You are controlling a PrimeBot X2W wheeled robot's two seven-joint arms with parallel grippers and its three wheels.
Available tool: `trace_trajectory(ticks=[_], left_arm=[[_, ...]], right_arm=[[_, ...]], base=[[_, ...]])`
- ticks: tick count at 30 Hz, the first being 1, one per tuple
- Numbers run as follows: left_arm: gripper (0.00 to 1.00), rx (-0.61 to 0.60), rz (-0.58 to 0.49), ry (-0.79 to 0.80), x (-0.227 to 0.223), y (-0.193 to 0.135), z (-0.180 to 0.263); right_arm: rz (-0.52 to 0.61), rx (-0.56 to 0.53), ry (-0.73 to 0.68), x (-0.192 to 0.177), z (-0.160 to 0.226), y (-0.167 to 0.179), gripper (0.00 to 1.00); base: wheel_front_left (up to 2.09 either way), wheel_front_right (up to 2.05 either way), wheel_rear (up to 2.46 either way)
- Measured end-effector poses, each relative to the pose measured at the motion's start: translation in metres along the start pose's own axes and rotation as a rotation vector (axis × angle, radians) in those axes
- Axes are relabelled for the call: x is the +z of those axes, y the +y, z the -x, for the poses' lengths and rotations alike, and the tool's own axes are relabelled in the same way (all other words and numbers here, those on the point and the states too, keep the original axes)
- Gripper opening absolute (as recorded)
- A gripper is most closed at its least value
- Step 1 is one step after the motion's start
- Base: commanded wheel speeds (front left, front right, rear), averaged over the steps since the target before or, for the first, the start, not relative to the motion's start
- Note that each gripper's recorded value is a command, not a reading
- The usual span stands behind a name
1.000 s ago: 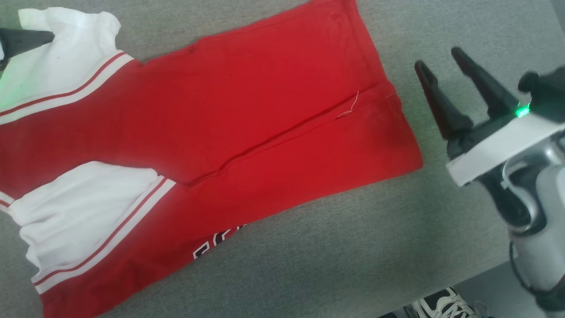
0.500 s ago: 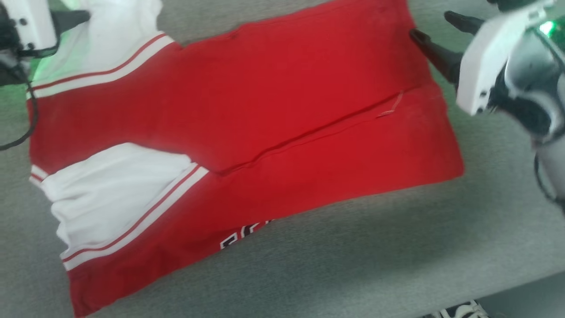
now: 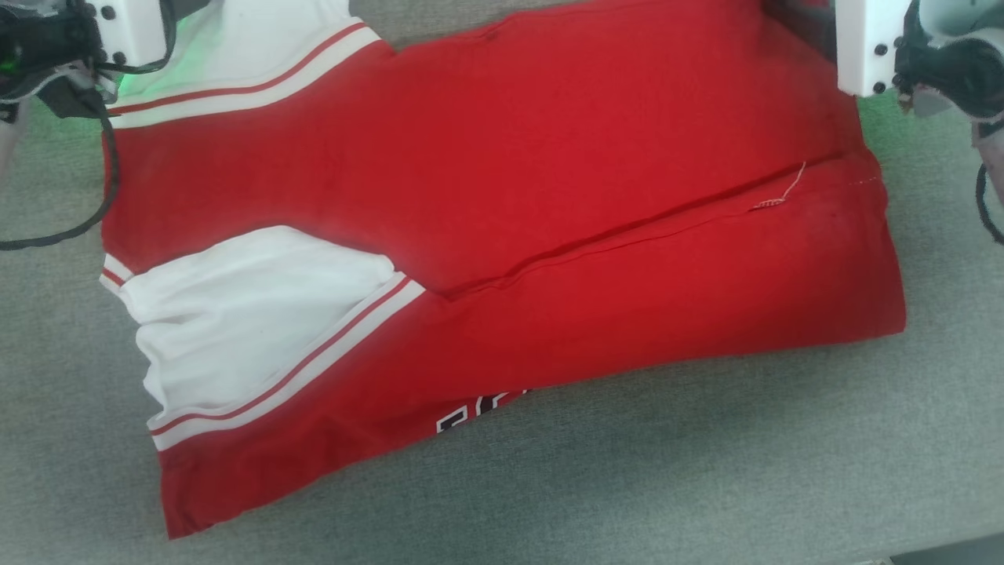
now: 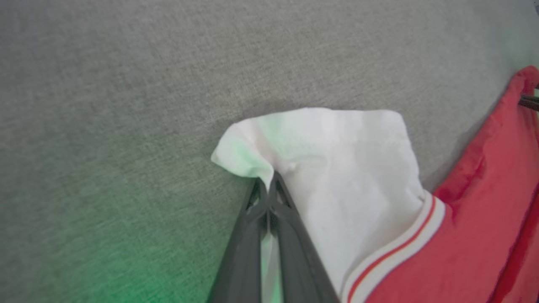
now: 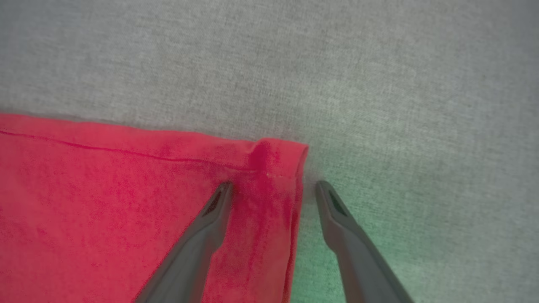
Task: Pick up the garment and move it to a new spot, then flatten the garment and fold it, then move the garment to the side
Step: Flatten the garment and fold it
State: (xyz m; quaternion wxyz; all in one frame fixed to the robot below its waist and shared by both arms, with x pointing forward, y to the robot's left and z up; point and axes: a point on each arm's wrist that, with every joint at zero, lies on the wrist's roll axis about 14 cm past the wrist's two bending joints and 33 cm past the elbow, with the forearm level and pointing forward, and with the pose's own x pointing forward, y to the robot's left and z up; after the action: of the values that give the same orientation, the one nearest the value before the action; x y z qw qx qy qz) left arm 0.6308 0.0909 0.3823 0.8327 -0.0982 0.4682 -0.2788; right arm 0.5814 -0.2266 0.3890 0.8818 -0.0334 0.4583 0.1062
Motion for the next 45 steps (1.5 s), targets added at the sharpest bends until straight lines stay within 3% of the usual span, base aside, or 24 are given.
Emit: trace_trajectory(ticks=[1,2,8,17,21,30,35,41,45], left_arm=[[0.00,-0.001,0.000,-0.006,0.000,0.000,0.000],[0.00,-0.002,-0.003,-0.017,0.001,-0.001,0.001],[0.00,-0.057,-0.014,-0.117,0.009,-0.029,0.014],[0.00,-0.172,-0.057,-0.344,0.021,-0.077,0.100],[0.00,-0.196,-0.077,-0.374,-0.009,-0.088,0.133],[0.00,-0.210,-0.006,-0.437,-0.094,-0.098,0.190],[0.00,-0.216,0.092,-0.432,-0.141,-0.101,0.196],[0.00,-0.209,0.192,-0.386,-0.173,-0.097,0.169],[0.00,-0.132,0.189,-0.333,-0.188,-0.072,0.149]], right_arm=[[-0.001,0.004,0.003,0.001,-0.001,0.001,0.06],[-0.008,0.012,-0.003,0.003,-0.002,0.002,0.00],[0.005,0.022,-0.107,0.016,0.010,0.006,0.00],[0.058,0.108,-0.248,0.023,0.056,0.028,0.00],[0.086,0.142,-0.256,0.011,0.076,0.034,0.00],[0.082,0.202,-0.224,-0.034,0.113,0.039,0.00],[0.035,0.222,-0.206,-0.063,0.120,0.039,0.00],[-0.040,0.234,-0.198,-0.084,0.111,0.041,0.00],[-0.073,0.234,-0.178,-0.093,0.099,0.044,0.00]], base=[[0.00,0.00,0.00],[0.00,0.00,0.00],[0.00,0.00,0.00],[0.00,0.00,0.00],[0.00,0.00,0.00],[0.00,0.00,0.00],[0.00,0.00,0.00],[0.00,0.00,0.00],[0.00,0.00,0.00]])
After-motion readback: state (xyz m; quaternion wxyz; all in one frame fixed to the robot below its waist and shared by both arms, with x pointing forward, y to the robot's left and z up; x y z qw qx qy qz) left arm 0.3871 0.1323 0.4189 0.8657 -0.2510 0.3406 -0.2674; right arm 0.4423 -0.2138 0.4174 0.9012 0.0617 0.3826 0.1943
